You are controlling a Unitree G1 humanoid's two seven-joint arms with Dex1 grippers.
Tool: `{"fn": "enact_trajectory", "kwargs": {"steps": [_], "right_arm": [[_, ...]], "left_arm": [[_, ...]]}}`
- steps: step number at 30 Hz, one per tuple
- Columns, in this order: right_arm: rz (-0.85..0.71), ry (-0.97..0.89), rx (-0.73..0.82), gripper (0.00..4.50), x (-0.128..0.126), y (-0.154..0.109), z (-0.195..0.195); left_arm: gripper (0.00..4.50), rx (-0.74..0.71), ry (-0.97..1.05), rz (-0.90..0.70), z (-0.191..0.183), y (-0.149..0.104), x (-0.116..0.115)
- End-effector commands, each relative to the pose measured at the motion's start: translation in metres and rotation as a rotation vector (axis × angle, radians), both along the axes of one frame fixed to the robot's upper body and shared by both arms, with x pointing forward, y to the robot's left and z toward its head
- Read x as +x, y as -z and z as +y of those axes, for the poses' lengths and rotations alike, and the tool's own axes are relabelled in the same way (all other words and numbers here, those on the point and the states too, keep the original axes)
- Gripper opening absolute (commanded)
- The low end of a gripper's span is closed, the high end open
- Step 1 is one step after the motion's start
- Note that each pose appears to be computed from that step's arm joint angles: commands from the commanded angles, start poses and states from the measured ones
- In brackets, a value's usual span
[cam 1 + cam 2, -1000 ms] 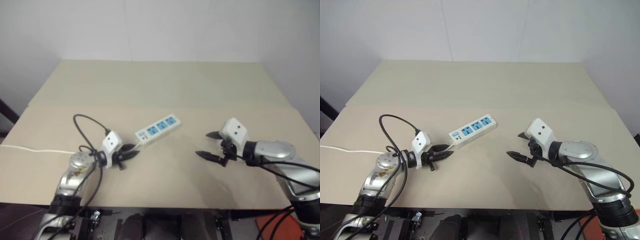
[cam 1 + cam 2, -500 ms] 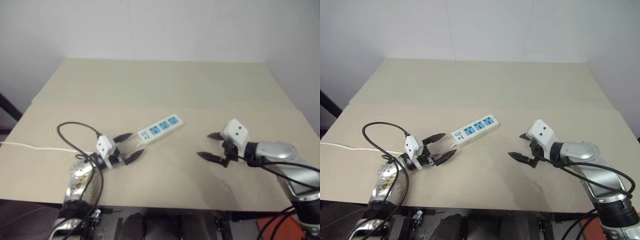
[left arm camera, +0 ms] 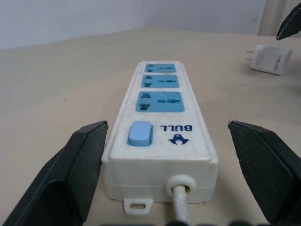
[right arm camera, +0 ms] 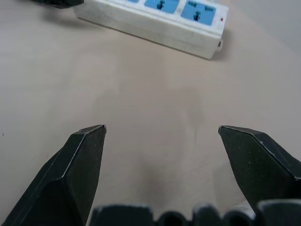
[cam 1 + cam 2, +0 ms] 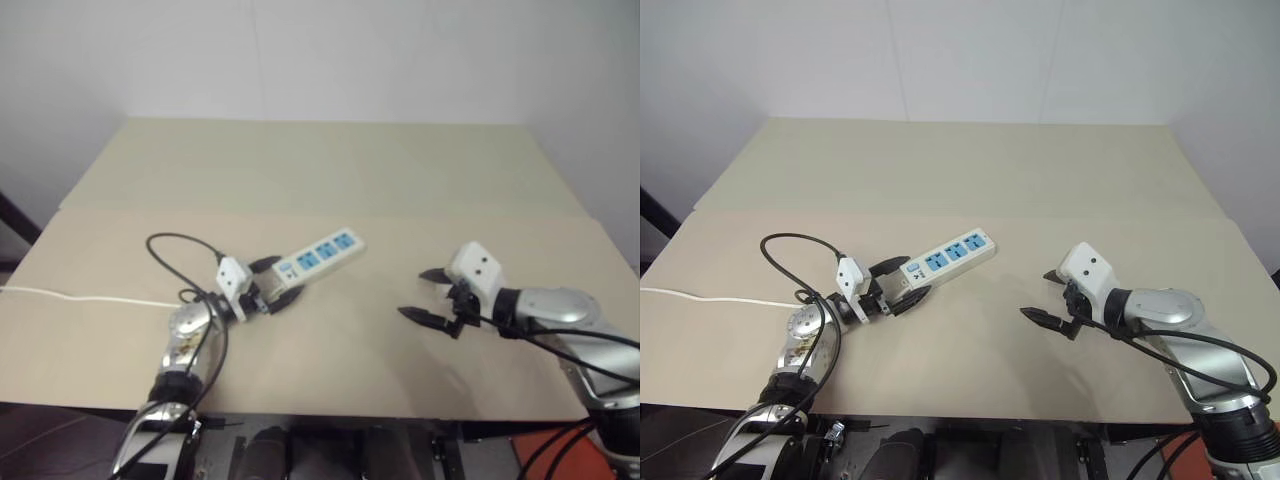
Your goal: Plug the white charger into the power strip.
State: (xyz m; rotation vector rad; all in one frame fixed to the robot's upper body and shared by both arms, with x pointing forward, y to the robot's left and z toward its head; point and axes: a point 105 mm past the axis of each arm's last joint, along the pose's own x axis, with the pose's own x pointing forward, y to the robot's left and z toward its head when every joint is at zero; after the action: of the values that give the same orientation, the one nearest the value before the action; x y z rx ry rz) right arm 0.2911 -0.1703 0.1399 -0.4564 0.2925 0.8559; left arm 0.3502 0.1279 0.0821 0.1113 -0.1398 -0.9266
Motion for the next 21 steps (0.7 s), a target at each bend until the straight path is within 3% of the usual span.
{"fn": "enact_trajectory", "kwargs": {"steps": [1, 11, 16, 21], "right_arm": [[-0.054, 0.008, -0.004, 4.5, -0.0009, -0.0121, -0.001], [-0.059, 0.026, -0.007, 4.5, -0.0005, -0.0103, -0.0022], [-0.062, 0.032, -0.01, 4.5, 0.0001, -0.0094, -0.0028], [-0.067, 0.033, -0.01, 4.5, 0.0012, -0.0107, -0.0038]], "left_arm": [[4.45, 0.036, 0.015, 0.021, -0.0012, 0.0032, 0.0049], [4.45, 0.051, 0.061, 0.087, -0.0054, 0.0041, 0.0112], [3.23, 0.05, 0.076, 0.124, -0.006, 0.0074, 0.0102], [3.22, 0.068, 0.069, 0.115, -0.0073, 0.0079, 0.0107]]}}
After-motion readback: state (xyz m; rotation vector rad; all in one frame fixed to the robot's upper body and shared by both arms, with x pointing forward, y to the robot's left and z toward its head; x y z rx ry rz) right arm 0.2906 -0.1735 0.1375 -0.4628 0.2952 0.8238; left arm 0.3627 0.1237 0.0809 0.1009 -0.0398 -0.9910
